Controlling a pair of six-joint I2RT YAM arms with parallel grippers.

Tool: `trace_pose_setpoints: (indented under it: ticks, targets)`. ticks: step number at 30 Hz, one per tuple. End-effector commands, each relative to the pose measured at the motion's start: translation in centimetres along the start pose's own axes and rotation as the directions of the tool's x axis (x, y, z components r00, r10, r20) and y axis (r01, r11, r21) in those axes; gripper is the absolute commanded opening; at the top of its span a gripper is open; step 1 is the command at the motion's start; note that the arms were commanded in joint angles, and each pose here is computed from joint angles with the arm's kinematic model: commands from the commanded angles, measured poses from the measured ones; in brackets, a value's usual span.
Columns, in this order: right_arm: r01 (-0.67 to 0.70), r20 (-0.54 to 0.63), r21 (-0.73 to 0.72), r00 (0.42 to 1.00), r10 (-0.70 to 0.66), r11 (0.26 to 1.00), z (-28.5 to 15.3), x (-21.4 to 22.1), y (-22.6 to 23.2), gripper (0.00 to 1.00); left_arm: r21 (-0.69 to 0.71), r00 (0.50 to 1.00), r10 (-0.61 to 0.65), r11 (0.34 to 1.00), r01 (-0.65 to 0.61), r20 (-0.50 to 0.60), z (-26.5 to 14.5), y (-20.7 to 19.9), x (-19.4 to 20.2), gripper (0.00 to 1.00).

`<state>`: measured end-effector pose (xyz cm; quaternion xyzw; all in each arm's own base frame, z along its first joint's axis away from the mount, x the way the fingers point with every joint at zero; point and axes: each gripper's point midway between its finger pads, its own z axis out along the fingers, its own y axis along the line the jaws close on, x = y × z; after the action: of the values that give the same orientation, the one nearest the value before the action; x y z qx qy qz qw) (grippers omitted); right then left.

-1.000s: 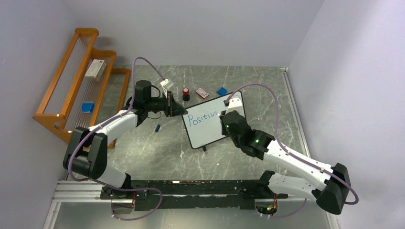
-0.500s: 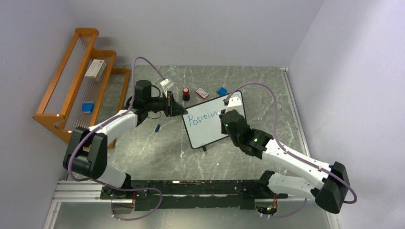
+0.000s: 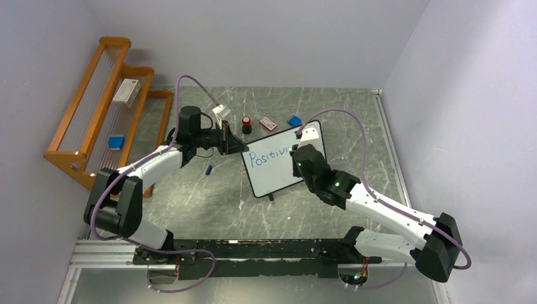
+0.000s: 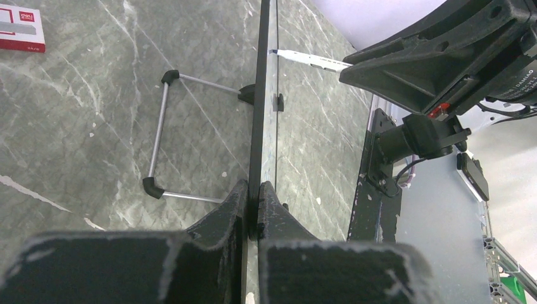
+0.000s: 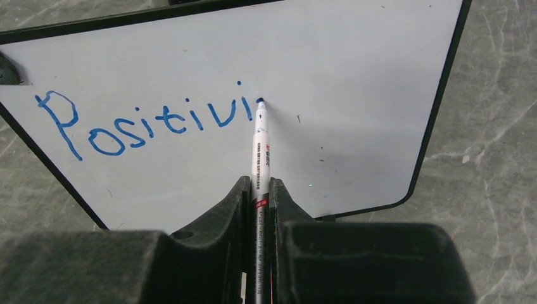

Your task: Write a sentence on the whiteboard

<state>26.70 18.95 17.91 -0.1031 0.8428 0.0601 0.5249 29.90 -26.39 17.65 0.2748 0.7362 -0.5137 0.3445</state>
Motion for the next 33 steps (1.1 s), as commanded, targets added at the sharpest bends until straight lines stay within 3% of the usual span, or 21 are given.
trace_pose_setpoints:
  ticks: [1, 33]
  targets:
    - [-0.001, 0.008, 0.037, 1.000, 0.000, 0.999, 0.4, 0.0, -1.0, 0.00, -0.052, 0.998, -0.038, 0.998, 0.035, -0.055, 0.3, 1.7, 2.2, 0.05]
    - [-0.005, 0.054, -0.011, 0.999, 0.005, 1.000, 0.1, -1.7, -0.7, 0.00, -0.057, 0.997, -0.038, 0.998, 0.034, -0.060, 0.3, 1.8, 2.3, 0.05]
